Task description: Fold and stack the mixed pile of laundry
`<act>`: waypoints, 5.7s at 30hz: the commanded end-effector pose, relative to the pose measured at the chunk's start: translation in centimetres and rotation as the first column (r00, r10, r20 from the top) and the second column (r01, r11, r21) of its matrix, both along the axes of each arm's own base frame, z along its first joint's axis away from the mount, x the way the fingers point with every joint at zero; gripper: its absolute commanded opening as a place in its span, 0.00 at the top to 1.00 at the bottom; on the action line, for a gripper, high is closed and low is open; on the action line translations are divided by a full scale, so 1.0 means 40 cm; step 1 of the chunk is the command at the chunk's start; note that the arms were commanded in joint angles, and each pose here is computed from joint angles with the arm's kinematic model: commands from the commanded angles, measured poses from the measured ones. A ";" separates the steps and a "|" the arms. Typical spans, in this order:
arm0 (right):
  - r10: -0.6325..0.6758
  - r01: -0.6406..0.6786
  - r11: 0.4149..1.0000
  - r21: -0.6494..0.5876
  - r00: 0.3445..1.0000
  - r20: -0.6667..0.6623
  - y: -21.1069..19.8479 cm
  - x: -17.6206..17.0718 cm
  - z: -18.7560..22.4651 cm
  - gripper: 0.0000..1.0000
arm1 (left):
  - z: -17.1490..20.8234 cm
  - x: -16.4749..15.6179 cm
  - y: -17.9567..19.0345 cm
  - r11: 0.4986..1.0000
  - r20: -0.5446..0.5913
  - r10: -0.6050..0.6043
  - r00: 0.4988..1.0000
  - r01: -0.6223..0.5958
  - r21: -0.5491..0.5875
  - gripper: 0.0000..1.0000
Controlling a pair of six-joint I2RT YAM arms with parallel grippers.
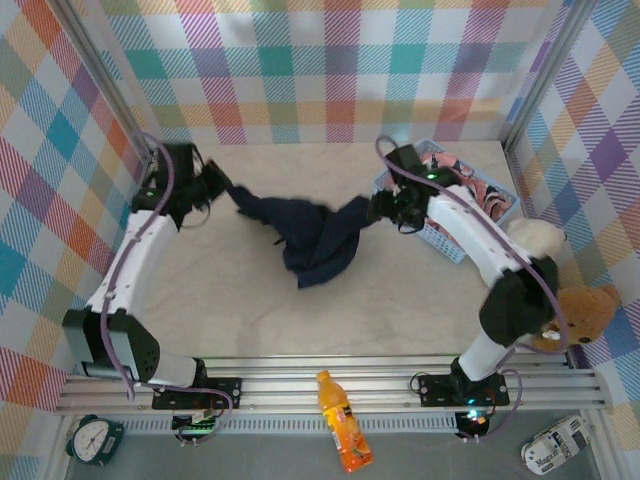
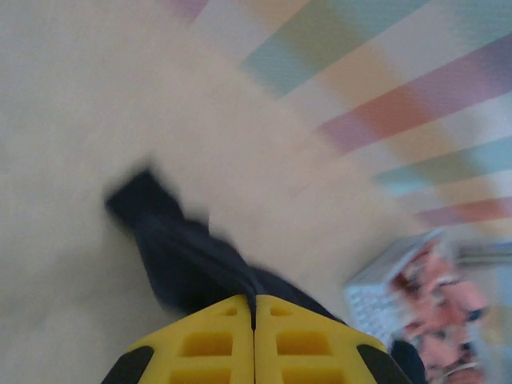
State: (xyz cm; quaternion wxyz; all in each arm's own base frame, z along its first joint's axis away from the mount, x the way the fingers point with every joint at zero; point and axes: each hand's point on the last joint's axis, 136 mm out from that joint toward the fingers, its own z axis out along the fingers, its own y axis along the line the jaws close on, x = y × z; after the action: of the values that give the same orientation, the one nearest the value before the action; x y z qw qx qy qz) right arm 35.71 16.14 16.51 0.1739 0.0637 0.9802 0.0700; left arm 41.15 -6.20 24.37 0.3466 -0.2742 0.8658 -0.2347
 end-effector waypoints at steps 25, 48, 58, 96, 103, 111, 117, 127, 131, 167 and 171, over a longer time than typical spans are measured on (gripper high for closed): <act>0.684 -0.703 0.700 -0.124 0.710 -0.166 0.529 -0.334 -0.354 0.50 | -0.317 0.007 0.082 1.000 -0.338 -0.007 0.941 0.003 -0.013 1.00; 0.133 -0.321 0.931 0.173 0.741 0.658 0.103 -0.074 0.730 1.00 | 0.522 0.029 0.180 0.998 0.402 0.048 0.914 -0.064 0.024 1.00; 0.119 -0.280 0.945 0.171 0.779 0.616 0.042 -0.130 0.714 1.00 | 0.754 -0.101 0.185 0.993 0.597 0.072 0.799 -0.114 0.032 1.00; 0.610 -0.617 0.755 0.222 0.785 0.109 0.803 -0.041 -0.196 0.41 | -0.434 -0.109 0.124 0.997 -0.437 0.068 0.897 -0.070 0.010 1.00; 0.525 -0.525 0.851 0.005 0.850 0.036 0.770 0.009 -0.293 0.35 | -0.475 -0.133 0.099 0.998 -0.480 0.027 0.877 -0.052 -0.039 1.00; 0.488 -0.487 0.873 -0.032 0.871 0.052 0.752 0.025 -0.266 1.00 | -0.476 -0.138 0.095 0.998 -0.482 0.017 0.876 -0.042 -0.041 1.00; 0.446 -0.451 0.892 -0.003 0.881 0.160 0.709 0.028 -0.100 1.00 | -0.451 -0.114 0.099 0.999 -0.459 0.018 0.888 -0.039 -0.036 1.00; 0.521 -0.545 0.834 0.086 0.828 0.206 0.753 0.004 -0.080 0.95 | -0.457 -0.095 0.083 0.998 -0.462 -0.016 0.887 -0.013 -0.060 1.00; 0.560 -0.586 0.804 0.097 0.803 0.204 0.802 0.000 -0.115 0.77 | -0.486 -0.109 0.052 0.996 -0.474 -0.066 0.878 0.034 -0.077 1.00; 0.404 -0.403 0.915 -0.032 0.909 0.104 0.523 0.038 -0.017 1.00 | -0.433 -0.083 0.025 0.993 -0.460 -0.107 0.882 0.113 -0.013 1.00; 0.340 -0.333 0.940 -0.068 0.927 0.156 0.379 0.078 0.093 1.00 | -0.311 -0.013 0.050 0.994 -0.367 -0.101 0.925 0.107 -0.002 1.00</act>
State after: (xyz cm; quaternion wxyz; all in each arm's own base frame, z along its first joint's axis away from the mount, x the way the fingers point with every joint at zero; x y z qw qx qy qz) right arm 37.78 36.06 15.96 0.2107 -0.1340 0.9628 0.1030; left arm 39.13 -5.65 8.20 0.1320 -0.2730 0.9330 -0.1940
